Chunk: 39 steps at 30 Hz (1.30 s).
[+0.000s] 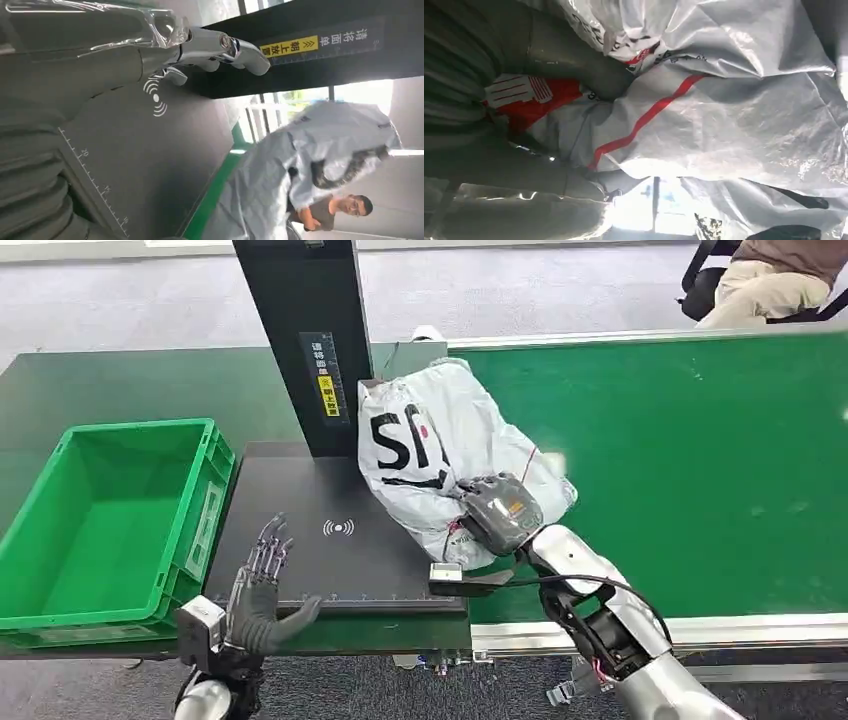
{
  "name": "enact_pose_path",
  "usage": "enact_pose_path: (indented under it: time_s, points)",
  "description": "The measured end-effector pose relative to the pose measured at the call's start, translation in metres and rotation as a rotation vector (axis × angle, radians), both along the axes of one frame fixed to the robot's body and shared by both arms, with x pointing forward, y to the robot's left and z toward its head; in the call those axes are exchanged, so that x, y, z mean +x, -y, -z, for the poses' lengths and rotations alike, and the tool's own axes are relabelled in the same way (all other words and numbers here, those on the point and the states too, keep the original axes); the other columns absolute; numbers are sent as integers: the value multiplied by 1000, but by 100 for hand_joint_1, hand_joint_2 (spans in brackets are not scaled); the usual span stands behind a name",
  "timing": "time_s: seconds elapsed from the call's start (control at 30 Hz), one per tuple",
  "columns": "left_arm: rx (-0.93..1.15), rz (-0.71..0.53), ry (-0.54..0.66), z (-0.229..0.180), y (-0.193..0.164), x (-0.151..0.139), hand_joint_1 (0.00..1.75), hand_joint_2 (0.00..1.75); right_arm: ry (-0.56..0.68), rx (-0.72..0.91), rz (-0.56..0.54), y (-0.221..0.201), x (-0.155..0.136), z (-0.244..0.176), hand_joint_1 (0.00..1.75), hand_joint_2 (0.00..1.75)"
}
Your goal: Moved the parcel from conveyor to table for the left to box.
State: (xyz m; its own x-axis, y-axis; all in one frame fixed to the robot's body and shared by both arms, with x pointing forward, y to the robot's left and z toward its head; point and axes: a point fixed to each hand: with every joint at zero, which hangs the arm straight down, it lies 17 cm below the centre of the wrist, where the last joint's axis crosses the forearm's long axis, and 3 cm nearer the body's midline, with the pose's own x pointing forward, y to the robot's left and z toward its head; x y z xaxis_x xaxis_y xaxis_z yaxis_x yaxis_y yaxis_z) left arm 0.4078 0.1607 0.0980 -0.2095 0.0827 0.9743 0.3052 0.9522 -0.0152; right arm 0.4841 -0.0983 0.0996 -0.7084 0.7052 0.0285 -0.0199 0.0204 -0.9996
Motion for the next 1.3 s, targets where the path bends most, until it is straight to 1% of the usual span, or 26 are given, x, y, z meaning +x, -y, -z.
enact_pose_path:
  time_s: [0.07, 0.17, 0.3, 0.53, 0.7, 0.83, 1.13, 1.3]
  points:
    - [-1, 5, 4, -2, 2, 2, 0, 175, -15, -12, -30, -11, -2, 4, 175, 175]
    - [-5, 19, 4, -4, 8, 5, 0, 175, -55, -41, -93, -34, -12, 18, 175, 175]
    - [-8, 24, 1, -3, 11, 7, 0, 175, -90, -73, -148, -54, -24, 33, 175, 175]
    - [-6, 30, -12, 2, 13, 7, 0, 175, -123, -112, -186, -66, -31, 48, 175, 175]
    - [-8, 44, -11, 2, 20, 10, 0, 175, -166, -154, -252, -86, -48, 64, 175, 175]
    - [-11, 47, -14, 2, 23, 13, 0, 175, -175, -197, -258, -93, -51, 74, 175, 175]
    - [-8, 56, -16, 4, 27, 14, 0, 175, -156, -276, -298, -100, -51, 80, 175, 175]
    - [-10, 48, -16, 4, 27, 15, 0, 175, -138, -271, -335, -107, -54, 75, 175, 175]
